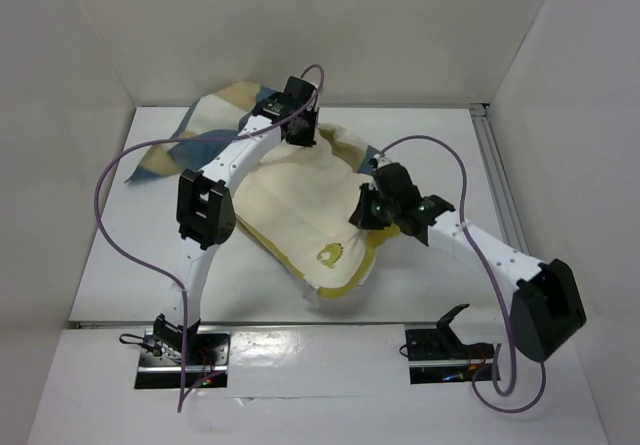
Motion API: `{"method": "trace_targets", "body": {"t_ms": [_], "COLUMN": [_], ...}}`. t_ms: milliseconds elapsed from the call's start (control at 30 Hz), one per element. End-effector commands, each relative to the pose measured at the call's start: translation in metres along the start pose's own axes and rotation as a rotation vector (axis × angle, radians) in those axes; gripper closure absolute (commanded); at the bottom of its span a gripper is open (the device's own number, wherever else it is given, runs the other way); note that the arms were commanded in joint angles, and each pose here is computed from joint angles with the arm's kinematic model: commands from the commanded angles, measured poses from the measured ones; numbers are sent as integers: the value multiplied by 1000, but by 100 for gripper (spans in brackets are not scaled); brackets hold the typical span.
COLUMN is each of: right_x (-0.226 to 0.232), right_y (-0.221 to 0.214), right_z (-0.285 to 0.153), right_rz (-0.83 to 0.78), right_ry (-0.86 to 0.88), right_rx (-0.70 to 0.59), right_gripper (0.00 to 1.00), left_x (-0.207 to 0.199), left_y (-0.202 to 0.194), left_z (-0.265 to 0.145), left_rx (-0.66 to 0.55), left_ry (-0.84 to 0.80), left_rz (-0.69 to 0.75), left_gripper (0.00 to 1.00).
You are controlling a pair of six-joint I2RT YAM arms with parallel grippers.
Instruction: Put the pillow into the pillowcase
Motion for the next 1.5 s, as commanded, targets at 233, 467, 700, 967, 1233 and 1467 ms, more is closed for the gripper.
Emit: {"method": "trace_targets", "body": {"t_ms": [233,467,700,967,1233,1467], "right_x": [70,83,55,-47,43,-6], "right_y": [-82,-67,10,50,-17,41], "right_z": [-21,-57,-64,12,41,20], "right_rz": [-51,-343,-180,161,1,16], "right_ry": [269,-109,-225,-51,203,20], "right_rx": [76,-47,-330,-90,122,-65], "right_gripper": [98,9,12,86,100,14], "left_x": [-47,-39,-35,-31,-33,-37], "left_y": [16,13,3,-17,-55,-79], "left_z": [-29,-72,-102,-105,-100,-97], "left_rx": [-44,-39,-41,37,148,180], "left_ry": [-157,-130,-108,-77,-115,-58], "left_rz": [-18,-1,-44,-73,-77,-36], "left_gripper": [92,31,21,26,23,7]}}
Point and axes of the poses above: each gripper's point midway between its finger pads, its own z axis out along the fingers, its own x axis along the line the jaws close on, y = z × x, the point moved 10 cm from there along -z, back along the fingers, and after that the axes turned 7 degrees about z, right-handed, at the moved point
